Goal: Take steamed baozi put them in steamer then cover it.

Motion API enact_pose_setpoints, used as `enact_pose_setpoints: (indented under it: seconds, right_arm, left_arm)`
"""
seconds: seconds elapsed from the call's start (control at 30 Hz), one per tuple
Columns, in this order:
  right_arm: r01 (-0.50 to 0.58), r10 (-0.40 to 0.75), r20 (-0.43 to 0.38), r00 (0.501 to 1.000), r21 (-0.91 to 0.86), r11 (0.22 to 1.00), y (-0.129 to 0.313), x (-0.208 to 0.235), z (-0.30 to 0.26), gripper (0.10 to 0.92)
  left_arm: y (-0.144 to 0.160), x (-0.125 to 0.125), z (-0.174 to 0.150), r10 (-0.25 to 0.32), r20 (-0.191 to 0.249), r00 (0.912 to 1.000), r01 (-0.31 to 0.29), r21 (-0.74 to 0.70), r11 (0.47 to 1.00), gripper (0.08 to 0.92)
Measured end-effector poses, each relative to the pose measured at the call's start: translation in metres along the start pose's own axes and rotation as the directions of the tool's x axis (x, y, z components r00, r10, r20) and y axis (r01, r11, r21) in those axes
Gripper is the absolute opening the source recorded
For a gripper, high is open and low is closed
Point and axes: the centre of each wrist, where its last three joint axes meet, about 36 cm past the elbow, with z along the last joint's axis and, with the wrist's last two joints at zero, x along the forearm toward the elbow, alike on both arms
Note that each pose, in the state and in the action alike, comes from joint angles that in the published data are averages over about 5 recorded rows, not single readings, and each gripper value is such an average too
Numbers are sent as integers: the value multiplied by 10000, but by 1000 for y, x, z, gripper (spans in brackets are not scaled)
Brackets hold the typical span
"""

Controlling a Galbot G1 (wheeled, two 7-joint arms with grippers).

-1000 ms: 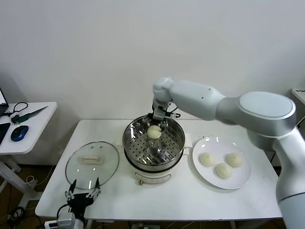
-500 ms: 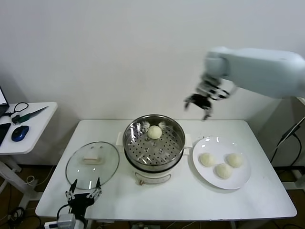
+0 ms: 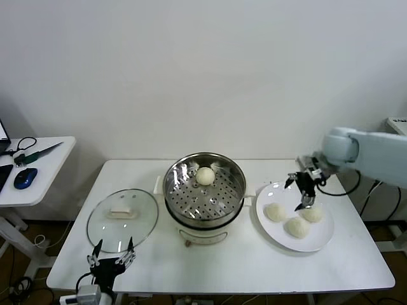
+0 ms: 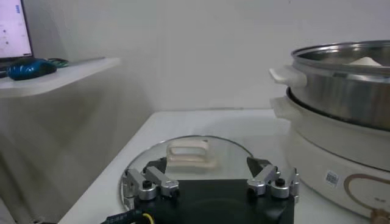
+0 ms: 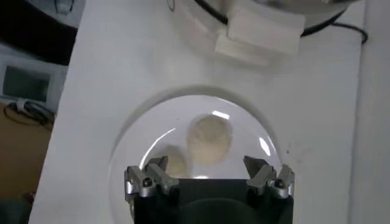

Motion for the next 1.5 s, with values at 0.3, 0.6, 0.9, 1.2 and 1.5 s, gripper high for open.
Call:
enact_pose_setpoints:
  seconds: [0.3,0.6,0.9,1.2,1.5]
  right_arm:
    - [-163,147,-229,9996,-753,9970,-4,-53,-1,823]
    - [-70,26,-401,9992,-1094,9940,-9,-88,-9,819]
    - [-53,17,-289,9996,-1247,9922,-15,-92,-13,641]
    - [1,-3,-20,10000,-1021,9948,-31,-50,-20,611]
    - [-614,618,242,9978,-181,9979,-68,83,-73,611]
  left_arm:
    - [1,3,6,-86,-74,9999,86,-30,10000,823]
    - [3,5,7,-129,-134,9998,128,-49,9999,823]
    - [3,4,5,-162,-121,9998,161,-46,9999,823]
    - [2,6,1,-135,-95,9999,134,-43,9999,823]
    - [0,7,-4,9,-11,10000,-9,-65,10000,823]
